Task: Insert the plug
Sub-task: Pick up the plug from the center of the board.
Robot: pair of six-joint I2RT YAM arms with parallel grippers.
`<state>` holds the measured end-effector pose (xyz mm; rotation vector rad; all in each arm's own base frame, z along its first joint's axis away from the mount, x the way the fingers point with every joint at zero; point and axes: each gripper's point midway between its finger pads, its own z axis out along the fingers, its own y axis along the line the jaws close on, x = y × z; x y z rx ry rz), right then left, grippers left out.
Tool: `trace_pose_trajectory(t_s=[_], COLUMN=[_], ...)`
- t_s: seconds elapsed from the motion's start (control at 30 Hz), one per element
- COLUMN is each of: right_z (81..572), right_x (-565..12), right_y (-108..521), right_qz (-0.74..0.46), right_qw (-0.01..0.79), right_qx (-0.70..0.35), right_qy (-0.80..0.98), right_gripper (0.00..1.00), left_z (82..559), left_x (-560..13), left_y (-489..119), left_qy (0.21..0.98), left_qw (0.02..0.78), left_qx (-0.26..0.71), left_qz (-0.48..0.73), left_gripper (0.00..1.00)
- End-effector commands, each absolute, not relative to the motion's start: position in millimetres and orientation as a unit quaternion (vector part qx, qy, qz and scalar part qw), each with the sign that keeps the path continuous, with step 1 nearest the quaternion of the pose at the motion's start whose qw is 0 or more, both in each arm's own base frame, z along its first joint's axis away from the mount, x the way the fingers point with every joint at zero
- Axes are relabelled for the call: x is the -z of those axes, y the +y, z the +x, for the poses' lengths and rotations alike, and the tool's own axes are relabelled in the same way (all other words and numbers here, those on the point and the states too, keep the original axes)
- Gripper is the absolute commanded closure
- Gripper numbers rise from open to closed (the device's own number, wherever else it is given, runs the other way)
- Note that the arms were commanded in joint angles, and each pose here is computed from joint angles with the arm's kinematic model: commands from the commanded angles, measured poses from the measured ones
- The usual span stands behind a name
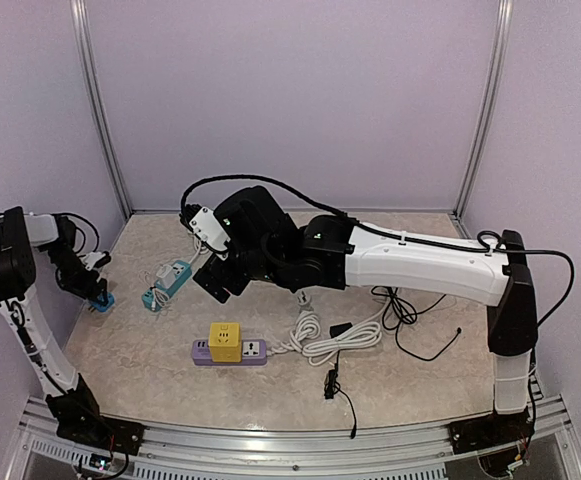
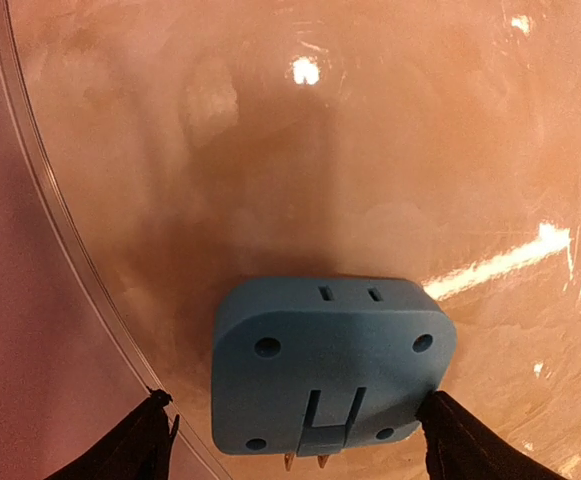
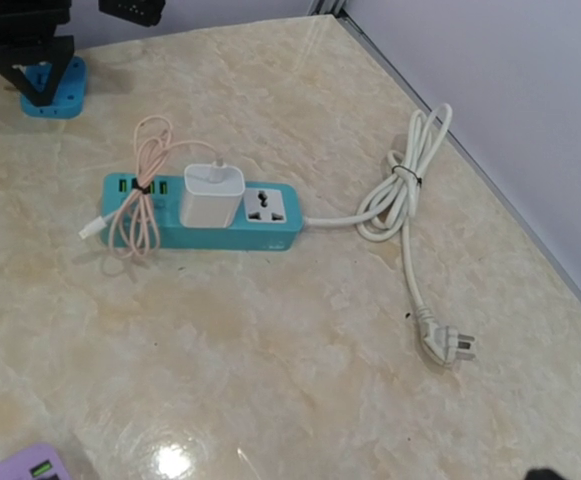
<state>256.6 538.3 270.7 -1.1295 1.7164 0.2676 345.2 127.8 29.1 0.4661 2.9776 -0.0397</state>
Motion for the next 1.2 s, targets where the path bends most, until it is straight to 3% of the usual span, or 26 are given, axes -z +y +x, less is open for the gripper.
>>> trace_pose_trajectory(t_s=[0.0,0.6,0.87,1.17], right_z=[251,252,252,253], right_x=[-265,-262,-261,-259], right_y=[538,543,546,552], right_qz=[-0.478,-0.482,-0.489,-0.494], right_qw=[0.503,0.499,0.495,0.492], right_qx=[-0.101,-0.100,-0.095,-0.095], right_qy=[0.713,0.713,0.712,0.711], right_gripper=[0.00,0.00,0.00,0.00], left_z=[325,332,335,342], left_x=[-9,-8,-19,-12], left_y=[110,109,101,107], left_qy=[0.984,0.979,0.969,0.957], left_qw=[0.022,0.014,0.033,0.020], left_qx=[0.056,0.024,0.021,-0.012], left_qz=[0.170,0.201,0.242,0.290], left_gripper=[0.16,0.14,0.03,0.06])
